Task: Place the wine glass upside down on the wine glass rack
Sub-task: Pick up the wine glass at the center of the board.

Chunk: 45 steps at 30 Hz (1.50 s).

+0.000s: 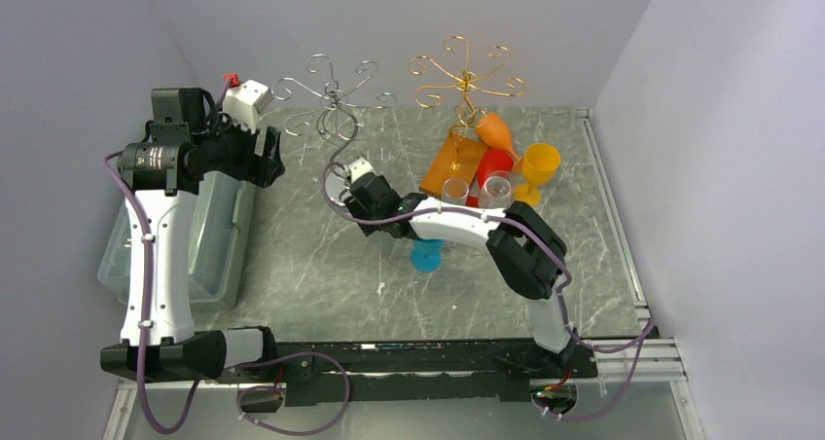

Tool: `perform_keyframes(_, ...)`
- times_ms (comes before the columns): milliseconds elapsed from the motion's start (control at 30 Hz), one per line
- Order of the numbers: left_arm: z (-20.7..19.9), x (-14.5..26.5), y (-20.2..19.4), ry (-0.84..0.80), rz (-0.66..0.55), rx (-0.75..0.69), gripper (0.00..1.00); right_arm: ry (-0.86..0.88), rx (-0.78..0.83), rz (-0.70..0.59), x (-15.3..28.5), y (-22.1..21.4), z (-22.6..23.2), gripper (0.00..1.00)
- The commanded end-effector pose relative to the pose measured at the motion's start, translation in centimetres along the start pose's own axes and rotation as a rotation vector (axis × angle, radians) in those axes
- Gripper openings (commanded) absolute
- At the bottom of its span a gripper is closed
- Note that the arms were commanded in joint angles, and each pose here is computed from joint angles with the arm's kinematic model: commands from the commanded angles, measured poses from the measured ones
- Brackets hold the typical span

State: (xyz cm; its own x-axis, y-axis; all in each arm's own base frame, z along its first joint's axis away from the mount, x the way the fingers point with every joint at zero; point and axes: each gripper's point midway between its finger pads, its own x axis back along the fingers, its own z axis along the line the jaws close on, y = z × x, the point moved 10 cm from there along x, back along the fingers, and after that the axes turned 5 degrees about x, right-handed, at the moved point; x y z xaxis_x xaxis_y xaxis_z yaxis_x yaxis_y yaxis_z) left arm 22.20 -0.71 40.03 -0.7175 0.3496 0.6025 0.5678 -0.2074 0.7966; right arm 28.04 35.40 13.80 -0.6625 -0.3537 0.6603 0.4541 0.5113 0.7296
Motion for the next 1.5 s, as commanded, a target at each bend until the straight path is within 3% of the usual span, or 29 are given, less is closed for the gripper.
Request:
perform_keyframes(0,-0.5,1.4,0.3,0.005,-0.042,-0.033,0.82,0.061,-0.01,-0.053,3.4,1.2,0.8,0.61)
perform_keyframes(167,-0.6,1.9,0.3,0.01,-0.051,-0.039,0.82,0.022,-0.059,-0.045,5.1,2.0,1.9,0.65)
perform_keyframes(367,-0.7,1.9,0.1,0.013,-0.042,-0.042,0.82,-0.222,0.043,0.043,5.7,0.3,5.4,0.67)
perform_keyframes(800,-0.7,2.2,0.3,0.018,-0.046,-0.037,0.82,-0.528,0.202,0.092,4.5,-3.1,6.4,0.57)
perform_keyframes(1133,-0.7,2.5,0.8,0.018,-0.045,-0.042,0.82,-0.587,0.265,0.027,3.4,-1.6,7.6,0.55)
perform_keyframes(1467,-0.6,2.5,0.7,0.026,-0.039,-0.05,0.82,-0.714,0.376,0.052,2.3,-3.8,6.8,0.35)
